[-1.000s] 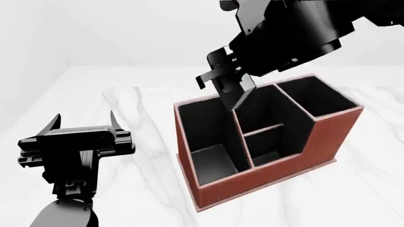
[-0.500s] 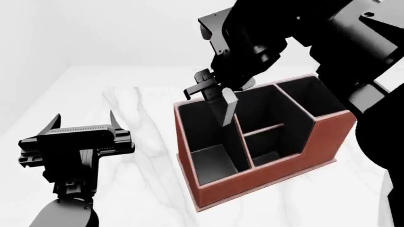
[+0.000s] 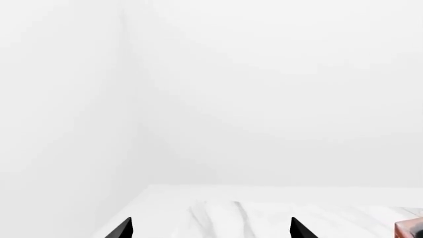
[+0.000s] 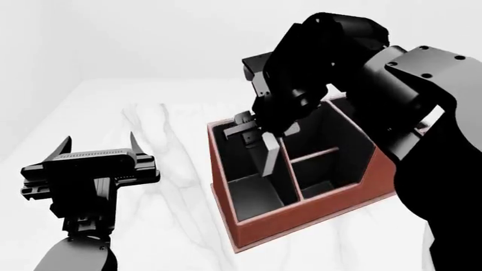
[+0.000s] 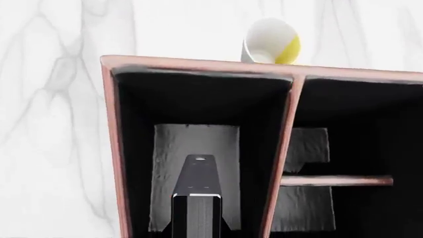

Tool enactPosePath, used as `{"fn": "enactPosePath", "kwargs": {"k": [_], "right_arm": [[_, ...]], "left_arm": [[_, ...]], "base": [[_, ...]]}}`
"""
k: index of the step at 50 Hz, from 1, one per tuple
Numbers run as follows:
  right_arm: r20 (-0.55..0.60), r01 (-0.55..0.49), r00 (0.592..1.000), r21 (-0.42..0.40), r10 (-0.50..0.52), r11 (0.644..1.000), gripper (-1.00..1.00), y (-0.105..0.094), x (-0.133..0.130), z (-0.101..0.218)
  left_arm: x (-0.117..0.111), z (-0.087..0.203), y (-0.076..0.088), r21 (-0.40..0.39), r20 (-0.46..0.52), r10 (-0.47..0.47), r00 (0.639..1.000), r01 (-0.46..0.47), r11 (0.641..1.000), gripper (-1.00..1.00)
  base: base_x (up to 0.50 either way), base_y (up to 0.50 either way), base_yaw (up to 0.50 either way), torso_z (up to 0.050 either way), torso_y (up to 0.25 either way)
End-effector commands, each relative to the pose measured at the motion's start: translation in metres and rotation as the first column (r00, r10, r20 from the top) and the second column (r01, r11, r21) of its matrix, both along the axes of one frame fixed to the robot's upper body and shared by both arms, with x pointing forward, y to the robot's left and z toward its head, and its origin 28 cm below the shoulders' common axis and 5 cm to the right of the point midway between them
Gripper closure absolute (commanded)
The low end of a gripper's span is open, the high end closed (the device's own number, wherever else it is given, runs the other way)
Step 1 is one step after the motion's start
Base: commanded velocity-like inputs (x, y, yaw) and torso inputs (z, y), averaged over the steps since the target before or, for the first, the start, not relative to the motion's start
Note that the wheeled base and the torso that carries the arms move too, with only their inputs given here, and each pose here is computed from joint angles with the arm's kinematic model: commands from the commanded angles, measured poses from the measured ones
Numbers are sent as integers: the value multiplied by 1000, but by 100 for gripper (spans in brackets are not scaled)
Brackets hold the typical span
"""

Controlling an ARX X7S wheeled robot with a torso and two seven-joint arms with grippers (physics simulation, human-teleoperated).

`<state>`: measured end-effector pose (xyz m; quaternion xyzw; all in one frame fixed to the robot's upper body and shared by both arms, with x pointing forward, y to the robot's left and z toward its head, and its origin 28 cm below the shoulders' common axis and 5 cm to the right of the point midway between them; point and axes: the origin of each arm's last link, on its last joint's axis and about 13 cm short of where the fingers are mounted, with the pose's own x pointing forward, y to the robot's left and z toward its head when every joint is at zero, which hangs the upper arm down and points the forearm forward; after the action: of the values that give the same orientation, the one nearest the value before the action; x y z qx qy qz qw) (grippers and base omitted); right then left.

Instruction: Pick up the book and place it in the left compartment of the caddy.

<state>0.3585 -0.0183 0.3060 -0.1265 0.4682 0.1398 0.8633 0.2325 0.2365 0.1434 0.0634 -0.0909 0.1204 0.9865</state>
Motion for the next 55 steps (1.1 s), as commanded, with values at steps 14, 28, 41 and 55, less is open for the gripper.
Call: {"fn": "enactPosePath", "kwargs": {"k": [14, 28, 41, 55], "right_arm": [[-66, 20, 998, 6, -19, 1000, 100, 2, 5, -53], [-70, 27, 997, 44, -24, 999, 100, 4, 7, -72], [-67, 42, 997, 43, -39, 998, 100, 4, 8, -89], [-58, 46, 997, 30, -45, 998, 100, 3, 9, -100]], "left_arm": [[0, -3, 0, -2, -4, -1, 1000, 1, 1000, -100], [-1, -3, 0, -3, -4, -2, 1000, 2, 1000, -100], [-1, -5, 0, -4, -9, -2, 1000, 2, 1000, -100], [-2, -8, 0, -6, -14, -5, 1000, 5, 1000, -100]], "base": [[0, 0, 0, 0, 1], [0, 0, 0, 0, 1], [0, 0, 0, 1, 1], [0, 0, 0, 0, 1]]}}
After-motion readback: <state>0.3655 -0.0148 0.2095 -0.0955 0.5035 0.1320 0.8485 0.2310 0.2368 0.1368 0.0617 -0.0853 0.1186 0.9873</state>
